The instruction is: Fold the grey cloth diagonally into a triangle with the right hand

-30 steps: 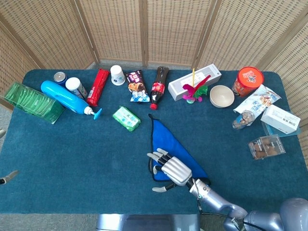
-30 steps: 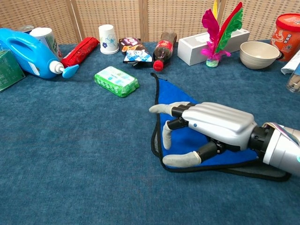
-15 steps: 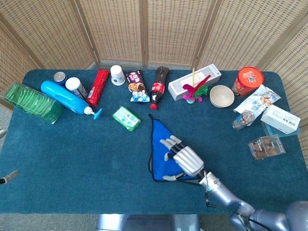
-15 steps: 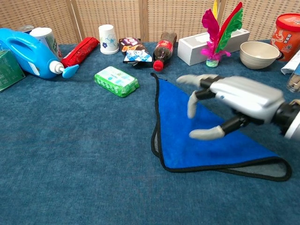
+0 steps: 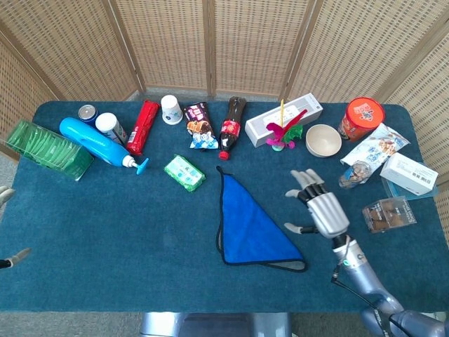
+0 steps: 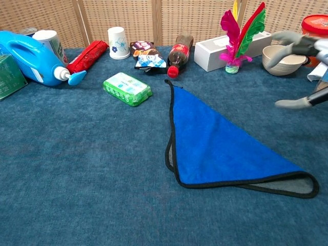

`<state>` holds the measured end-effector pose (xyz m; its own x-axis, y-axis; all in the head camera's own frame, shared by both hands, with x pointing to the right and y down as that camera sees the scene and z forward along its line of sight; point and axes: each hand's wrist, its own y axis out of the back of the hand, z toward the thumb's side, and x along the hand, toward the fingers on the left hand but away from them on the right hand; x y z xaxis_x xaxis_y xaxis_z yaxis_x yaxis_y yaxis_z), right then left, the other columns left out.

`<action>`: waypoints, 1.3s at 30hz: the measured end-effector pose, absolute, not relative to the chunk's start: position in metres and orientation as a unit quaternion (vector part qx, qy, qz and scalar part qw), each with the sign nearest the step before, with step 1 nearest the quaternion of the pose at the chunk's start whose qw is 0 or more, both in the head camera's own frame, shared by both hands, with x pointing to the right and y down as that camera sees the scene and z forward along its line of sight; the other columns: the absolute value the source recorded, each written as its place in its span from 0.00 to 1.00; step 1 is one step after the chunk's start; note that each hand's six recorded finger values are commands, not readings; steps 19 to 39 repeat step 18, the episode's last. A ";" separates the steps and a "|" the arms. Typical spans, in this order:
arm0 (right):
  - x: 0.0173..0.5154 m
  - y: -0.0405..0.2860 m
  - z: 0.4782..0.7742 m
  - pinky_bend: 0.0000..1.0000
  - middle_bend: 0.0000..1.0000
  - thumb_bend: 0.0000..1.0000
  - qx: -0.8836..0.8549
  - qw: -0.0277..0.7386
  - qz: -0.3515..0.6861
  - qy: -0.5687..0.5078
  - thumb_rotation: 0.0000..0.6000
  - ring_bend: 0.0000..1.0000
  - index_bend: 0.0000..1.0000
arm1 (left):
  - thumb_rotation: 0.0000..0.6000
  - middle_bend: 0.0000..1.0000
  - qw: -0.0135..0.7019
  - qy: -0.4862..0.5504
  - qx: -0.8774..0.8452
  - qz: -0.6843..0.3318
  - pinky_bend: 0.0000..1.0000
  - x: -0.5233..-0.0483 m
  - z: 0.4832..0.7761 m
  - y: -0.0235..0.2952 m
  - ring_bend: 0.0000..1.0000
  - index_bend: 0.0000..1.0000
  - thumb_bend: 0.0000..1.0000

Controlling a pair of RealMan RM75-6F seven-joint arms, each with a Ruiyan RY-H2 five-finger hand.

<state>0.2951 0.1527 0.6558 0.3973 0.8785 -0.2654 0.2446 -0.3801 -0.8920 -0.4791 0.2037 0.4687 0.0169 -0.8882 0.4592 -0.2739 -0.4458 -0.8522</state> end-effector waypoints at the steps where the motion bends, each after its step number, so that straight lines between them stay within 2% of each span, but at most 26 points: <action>1: 0.301 0.153 0.654 0.00 0.00 0.07 -0.726 0.402 0.397 -0.392 0.83 0.00 0.21 | 1.00 0.00 0.283 0.443 -0.655 -0.543 0.00 -0.479 0.469 0.204 0.00 0.05 0.21; 5: 0.328 0.153 0.647 0.00 0.00 0.04 -0.697 0.398 0.422 -0.422 0.86 0.00 0.15 | 1.00 0.00 0.282 0.442 -0.656 -0.544 0.00 -0.479 0.470 0.204 0.00 0.05 0.21; 14: 0.382 0.163 0.630 0.00 0.00 0.00 -0.633 0.388 0.472 -0.476 1.00 0.00 0.14 | 1.00 0.00 0.280 0.438 -0.657 -0.546 0.00 -0.478 0.473 0.203 0.00 0.05 0.21; 18: 0.404 0.173 0.620 0.00 0.00 0.00 -0.610 0.380 0.482 -0.501 1.00 0.00 0.14 | 1.00 0.00 0.280 0.435 -0.658 -0.547 0.00 -0.477 0.475 0.203 0.00 0.05 0.21; 39: 0.404 0.173 0.620 0.00 0.00 0.00 -0.610 0.380 0.482 -0.501 1.00 0.00 0.14 | 1.00 0.00 0.280 0.435 -0.658 -0.547 0.00 -0.477 0.475 0.203 0.00 0.05 0.21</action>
